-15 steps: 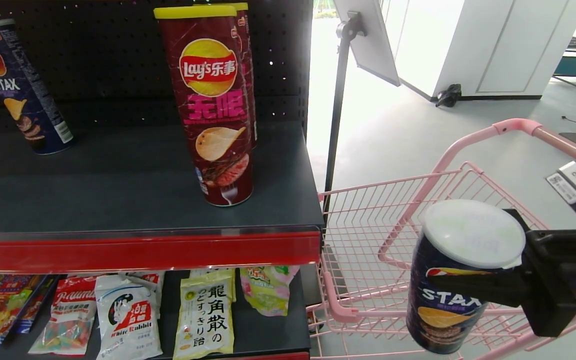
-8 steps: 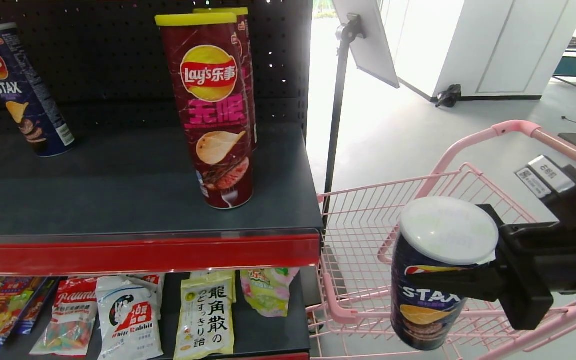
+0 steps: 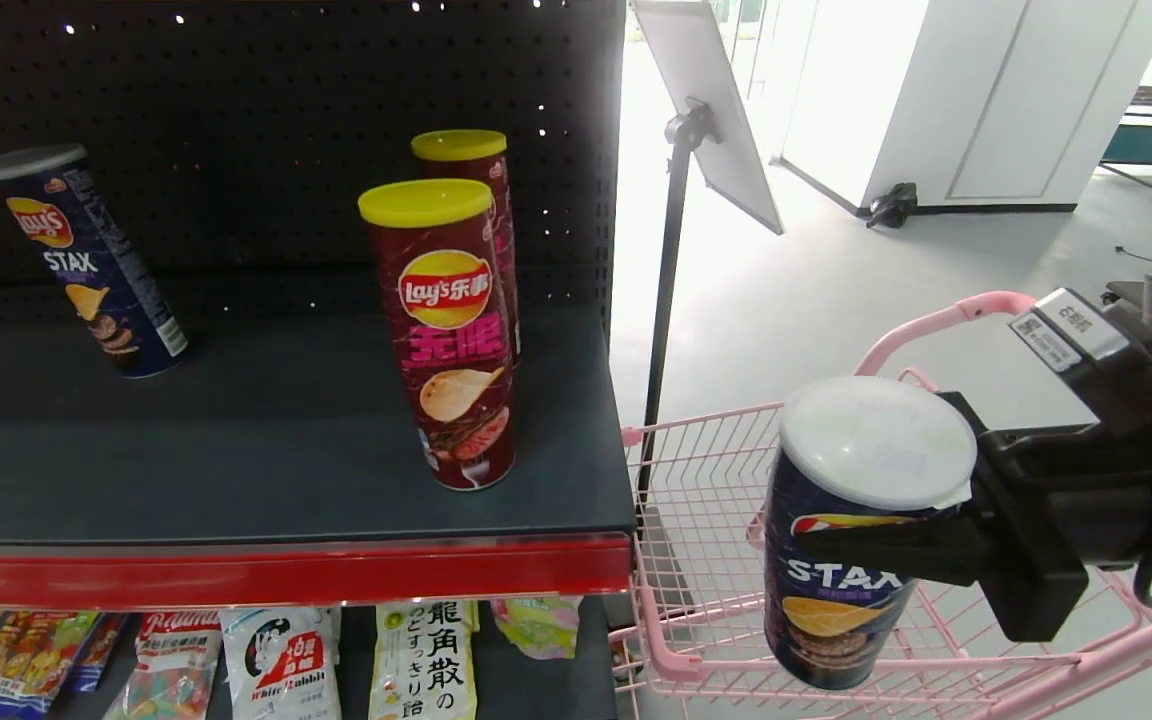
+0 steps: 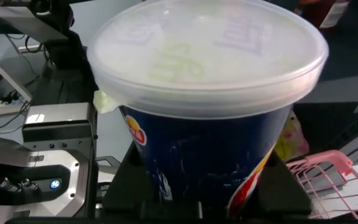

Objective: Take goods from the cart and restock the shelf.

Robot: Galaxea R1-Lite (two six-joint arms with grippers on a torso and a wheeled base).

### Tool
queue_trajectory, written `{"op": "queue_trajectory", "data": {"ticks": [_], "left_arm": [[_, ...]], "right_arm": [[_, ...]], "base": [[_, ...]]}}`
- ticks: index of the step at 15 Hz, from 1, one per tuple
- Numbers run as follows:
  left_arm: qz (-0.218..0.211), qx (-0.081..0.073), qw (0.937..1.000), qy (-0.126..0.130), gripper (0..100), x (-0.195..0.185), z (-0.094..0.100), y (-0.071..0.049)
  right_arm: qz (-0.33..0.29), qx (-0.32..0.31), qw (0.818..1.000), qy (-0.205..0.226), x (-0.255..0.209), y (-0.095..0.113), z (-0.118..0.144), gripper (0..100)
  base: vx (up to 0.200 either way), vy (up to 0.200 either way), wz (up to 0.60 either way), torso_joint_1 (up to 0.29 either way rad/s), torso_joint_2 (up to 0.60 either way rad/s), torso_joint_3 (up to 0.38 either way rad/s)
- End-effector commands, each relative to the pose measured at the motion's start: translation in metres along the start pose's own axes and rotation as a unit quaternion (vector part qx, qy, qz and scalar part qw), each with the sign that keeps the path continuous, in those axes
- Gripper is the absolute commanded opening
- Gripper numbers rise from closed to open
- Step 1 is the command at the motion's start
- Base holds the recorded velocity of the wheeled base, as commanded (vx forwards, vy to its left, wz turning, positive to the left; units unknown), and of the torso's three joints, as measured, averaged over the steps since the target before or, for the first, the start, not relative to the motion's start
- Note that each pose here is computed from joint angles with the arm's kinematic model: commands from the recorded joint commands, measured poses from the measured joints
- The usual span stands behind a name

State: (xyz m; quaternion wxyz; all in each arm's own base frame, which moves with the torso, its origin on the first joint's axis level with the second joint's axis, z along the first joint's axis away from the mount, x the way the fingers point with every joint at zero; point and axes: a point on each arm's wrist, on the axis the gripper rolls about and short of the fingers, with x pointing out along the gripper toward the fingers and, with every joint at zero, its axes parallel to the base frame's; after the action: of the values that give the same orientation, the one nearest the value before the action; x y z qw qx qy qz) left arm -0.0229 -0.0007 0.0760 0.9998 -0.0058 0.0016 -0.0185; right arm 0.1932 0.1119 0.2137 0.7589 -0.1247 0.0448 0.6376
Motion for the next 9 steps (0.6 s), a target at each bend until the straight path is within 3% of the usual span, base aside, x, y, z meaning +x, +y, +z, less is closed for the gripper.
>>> {"op": "queue_trajectory", "data": {"ticks": [1, 5, 9], "left_arm": [[0.0, 0.0, 1.0, 0.0, 100, 0.0, -0.0001, 0.0], [0.0, 0.0, 1.0, 0.0, 100, 0.0, -0.0001, 0.0], [0.0, 0.0, 1.0, 0.0, 100, 0.0, -0.0001, 0.0]], "right_arm": [[-0.003, 0.002, 1.0, -0.002, -0.0007, -0.0012, 0.0014, 0], [-0.003, 0.003, 1.0, -0.002, -0.002, 0.0004, 0.0017, 0], [-0.005, 0.003, 1.0, -0.003, -0.0032, 0.0012, 0.0012, 0]], "base": [[0.0, 0.0, 0.0, 0.242, -0.59, -0.339], [0.0, 0.0, 0.0, 0.249, -0.58, -0.328], [0.0, 0.0, 0.0, 0.179, -0.4, -0.217]]}}
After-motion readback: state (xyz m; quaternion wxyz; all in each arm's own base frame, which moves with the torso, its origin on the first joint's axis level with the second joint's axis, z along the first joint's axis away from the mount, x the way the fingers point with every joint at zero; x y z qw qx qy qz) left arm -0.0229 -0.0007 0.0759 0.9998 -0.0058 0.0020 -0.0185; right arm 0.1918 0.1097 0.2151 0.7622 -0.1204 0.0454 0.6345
